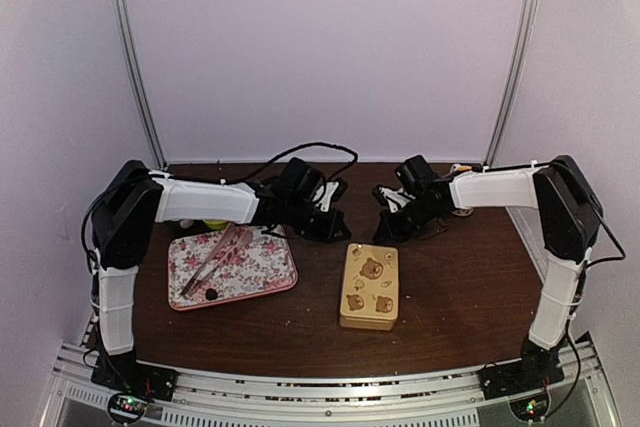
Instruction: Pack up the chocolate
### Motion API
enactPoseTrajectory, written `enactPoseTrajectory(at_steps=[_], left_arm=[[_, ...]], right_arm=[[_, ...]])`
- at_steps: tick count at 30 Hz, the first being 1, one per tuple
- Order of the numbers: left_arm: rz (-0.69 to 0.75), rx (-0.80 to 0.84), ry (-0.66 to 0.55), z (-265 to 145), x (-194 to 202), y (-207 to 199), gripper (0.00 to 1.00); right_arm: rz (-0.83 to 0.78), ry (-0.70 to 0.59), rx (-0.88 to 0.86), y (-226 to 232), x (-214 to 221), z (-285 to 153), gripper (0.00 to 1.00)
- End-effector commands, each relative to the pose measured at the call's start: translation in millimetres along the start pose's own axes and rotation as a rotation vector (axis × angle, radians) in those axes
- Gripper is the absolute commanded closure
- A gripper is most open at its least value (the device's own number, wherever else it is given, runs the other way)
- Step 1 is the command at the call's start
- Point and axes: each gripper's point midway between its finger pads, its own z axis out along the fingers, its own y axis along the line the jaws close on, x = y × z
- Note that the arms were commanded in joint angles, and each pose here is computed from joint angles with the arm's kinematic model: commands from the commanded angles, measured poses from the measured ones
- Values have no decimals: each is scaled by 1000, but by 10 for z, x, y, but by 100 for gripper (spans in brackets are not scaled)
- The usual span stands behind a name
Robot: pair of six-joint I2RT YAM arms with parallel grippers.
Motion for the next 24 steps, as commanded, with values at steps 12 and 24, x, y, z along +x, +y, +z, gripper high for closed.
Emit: enactPoseTrajectory(at_steps=[12, 24], left_arm=[[72, 57, -22, 160, -75, -262, 100], [-11, -94, 131, 439, 393, 210, 100]], right_arm=[[7, -112, 37, -51, 196, -463, 100], [29, -63, 84, -223, 355, -281, 100]])
